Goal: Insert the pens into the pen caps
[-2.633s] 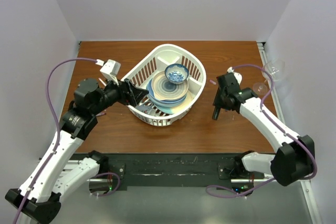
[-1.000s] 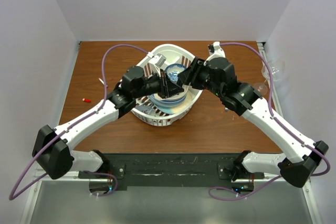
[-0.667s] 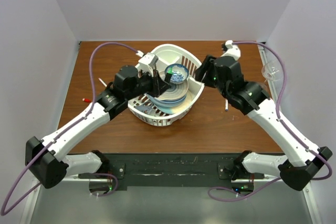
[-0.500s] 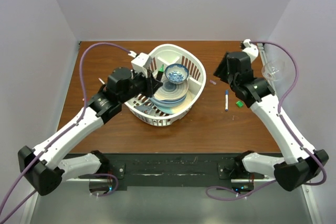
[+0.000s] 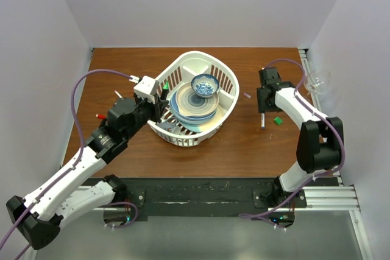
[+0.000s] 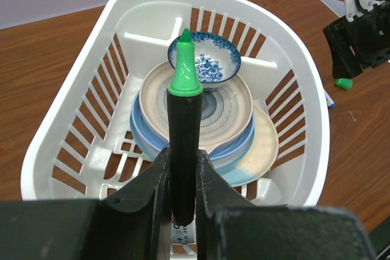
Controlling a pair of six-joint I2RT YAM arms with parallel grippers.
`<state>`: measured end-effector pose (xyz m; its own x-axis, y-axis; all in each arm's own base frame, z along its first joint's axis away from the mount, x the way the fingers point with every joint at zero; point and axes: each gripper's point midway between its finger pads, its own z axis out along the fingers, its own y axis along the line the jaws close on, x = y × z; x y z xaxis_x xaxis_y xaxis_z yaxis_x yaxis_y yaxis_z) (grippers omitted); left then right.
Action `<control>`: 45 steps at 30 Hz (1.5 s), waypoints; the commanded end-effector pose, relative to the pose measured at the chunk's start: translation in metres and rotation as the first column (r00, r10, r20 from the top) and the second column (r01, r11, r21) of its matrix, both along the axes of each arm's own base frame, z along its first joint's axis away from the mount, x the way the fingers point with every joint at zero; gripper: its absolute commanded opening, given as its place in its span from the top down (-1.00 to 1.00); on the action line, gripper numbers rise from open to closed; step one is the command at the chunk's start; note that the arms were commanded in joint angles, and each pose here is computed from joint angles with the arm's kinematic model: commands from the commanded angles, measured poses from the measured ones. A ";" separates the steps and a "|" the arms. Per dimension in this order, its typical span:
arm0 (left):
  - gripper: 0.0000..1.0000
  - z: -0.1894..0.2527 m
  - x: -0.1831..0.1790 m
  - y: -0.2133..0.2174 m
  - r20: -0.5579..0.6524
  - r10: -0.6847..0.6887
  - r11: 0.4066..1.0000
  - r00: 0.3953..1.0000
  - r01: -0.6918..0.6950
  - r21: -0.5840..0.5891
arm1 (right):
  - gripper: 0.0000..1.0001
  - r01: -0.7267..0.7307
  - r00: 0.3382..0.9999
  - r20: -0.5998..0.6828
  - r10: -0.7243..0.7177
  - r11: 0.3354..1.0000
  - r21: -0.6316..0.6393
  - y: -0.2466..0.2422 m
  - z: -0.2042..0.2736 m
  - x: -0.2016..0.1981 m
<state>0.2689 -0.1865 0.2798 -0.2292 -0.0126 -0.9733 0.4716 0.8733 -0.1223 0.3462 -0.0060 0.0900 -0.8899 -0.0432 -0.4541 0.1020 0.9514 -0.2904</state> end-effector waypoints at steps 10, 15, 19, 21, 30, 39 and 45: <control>1.00 0.021 0.001 0.004 0.086 0.025 0.999 0.996 -0.022 -0.037 | -0.11 -0.527 0.842 -0.053 0.537 0.839 0.134 -0.003 -0.011 0.005; 1.00 0.022 -0.001 0.009 0.110 0.036 0.999 0.993 -0.033 -0.028 | -0.08 -0.515 0.829 -0.122 0.546 0.830 0.215 -0.015 -0.028 0.002; 1.00 0.023 -0.002 0.012 0.125 0.053 0.998 0.991 -0.051 -0.021 | -0.06 -0.545 0.812 -0.116 0.572 0.815 0.198 -0.020 -0.030 0.010; 1.00 0.022 -0.002 0.011 0.126 0.051 0.999 0.991 -0.048 -0.022 | -0.05 -0.555 0.809 -0.113 0.577 0.812 0.182 -0.023 -0.030 0.013; 1.00 0.023 -0.001 0.010 0.127 0.046 0.999 0.991 -0.045 -0.017 | -0.03 -0.569 0.788 -0.156 0.596 0.800 0.189 -0.036 -0.043 0.002; 1.00 0.027 -0.002 0.018 0.145 0.073 0.997 0.987 -0.071 -0.018 | 0.00 -0.556 0.786 -0.173 0.593 0.801 0.219 -0.040 -0.056 0.001; 1.00 0.027 -0.002 0.018 0.147 0.077 0.997 0.986 -0.074 -0.024 | 0.03 -0.544 0.781 -0.207 0.589 0.805 0.237 -0.041 -0.068 -0.007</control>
